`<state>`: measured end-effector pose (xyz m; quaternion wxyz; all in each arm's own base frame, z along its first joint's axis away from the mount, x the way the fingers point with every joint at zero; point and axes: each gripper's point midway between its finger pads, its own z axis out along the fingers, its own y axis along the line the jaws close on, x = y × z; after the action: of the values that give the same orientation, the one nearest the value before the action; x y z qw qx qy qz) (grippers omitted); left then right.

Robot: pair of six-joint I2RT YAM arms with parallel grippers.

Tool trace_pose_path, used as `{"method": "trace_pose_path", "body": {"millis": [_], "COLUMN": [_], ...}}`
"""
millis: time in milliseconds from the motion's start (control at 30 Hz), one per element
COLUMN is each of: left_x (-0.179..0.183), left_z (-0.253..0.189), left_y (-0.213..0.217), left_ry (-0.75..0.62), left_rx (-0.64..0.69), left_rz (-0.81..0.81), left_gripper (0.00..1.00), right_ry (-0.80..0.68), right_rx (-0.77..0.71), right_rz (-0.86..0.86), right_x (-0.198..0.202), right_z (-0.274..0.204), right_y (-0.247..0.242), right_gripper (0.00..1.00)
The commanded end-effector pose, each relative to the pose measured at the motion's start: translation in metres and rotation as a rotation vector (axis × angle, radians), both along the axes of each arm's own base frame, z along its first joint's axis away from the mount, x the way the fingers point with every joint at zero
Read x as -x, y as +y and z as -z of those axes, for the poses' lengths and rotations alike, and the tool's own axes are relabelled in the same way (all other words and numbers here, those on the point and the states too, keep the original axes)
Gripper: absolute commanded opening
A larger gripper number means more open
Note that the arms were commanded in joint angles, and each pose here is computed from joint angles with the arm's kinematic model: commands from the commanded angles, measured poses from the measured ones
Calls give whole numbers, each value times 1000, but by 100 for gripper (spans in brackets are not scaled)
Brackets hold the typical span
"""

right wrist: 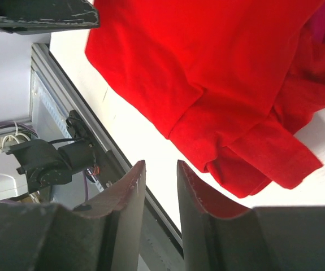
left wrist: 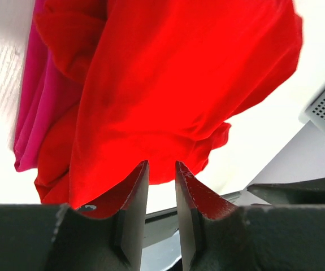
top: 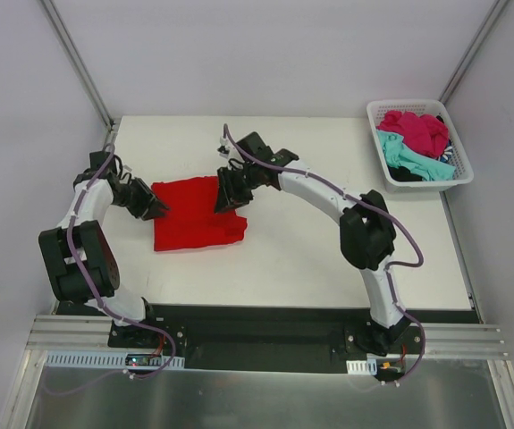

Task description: Fold and stack the t-shirts

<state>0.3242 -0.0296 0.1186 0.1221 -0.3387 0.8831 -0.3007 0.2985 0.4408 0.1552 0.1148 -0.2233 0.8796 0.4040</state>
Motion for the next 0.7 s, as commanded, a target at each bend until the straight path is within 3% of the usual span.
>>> {"method": "trace_pose_path", "body": {"millis": [0,667], "left_x": [13,35], "left_z": [-7,7], "left_y": [-11,-18], "left_ry": [-11,16], "left_rx": [22,20], "left_rz": [4,27], "left_gripper": [24,24], "right_ry": [19,54], "right_rx": [16,88], "right_rz": [-8,-12], "right_x": [16,41], "right_z": [8,41], "right_y": [11,-13], "right_gripper": [31,32]}}
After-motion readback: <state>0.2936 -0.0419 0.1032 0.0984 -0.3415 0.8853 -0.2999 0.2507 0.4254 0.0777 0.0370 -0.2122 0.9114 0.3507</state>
